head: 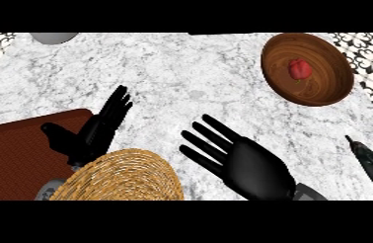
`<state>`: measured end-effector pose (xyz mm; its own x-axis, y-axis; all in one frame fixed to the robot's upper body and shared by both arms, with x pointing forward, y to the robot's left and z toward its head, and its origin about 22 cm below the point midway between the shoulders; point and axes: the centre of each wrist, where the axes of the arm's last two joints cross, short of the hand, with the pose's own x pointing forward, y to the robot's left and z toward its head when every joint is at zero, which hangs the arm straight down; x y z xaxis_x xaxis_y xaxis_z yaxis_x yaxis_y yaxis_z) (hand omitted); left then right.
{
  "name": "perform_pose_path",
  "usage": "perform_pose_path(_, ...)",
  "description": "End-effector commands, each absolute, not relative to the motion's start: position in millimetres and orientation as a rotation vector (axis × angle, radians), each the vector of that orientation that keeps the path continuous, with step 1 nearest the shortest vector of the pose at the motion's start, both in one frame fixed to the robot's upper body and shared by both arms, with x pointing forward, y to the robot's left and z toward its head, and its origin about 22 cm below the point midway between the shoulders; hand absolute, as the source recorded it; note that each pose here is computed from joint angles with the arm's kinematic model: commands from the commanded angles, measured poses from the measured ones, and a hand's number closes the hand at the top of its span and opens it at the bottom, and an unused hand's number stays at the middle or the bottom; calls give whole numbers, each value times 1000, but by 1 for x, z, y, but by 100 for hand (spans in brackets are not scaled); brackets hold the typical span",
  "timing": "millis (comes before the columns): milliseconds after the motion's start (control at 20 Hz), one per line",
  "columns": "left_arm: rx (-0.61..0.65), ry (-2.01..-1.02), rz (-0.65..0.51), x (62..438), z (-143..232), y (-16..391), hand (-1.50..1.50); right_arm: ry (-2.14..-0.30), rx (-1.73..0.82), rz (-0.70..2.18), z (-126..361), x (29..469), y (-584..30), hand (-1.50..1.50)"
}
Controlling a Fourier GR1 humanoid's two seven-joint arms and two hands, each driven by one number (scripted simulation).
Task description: Pick the bell pepper from the placemat and place it in the bowl
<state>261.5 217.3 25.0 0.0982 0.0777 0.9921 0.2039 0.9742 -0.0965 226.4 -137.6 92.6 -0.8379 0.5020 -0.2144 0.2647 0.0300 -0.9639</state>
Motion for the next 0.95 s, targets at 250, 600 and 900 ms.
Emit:
perform_pose_path(250, -214, -1472, -67, 257, 29, 223, 0, -2216, -490, 2003, 159, 119, -214, -150)
perform_pose_path(600, -175, -1454, -3, 244, 14, 238, 0, -2163, -468, 2091, 157, 99, -246, 150)
perform_pose_path(900, -135, -1449, 21, 238, 9, 239, 0, -1894, -533, 2194, 126, 102, -295, 150)
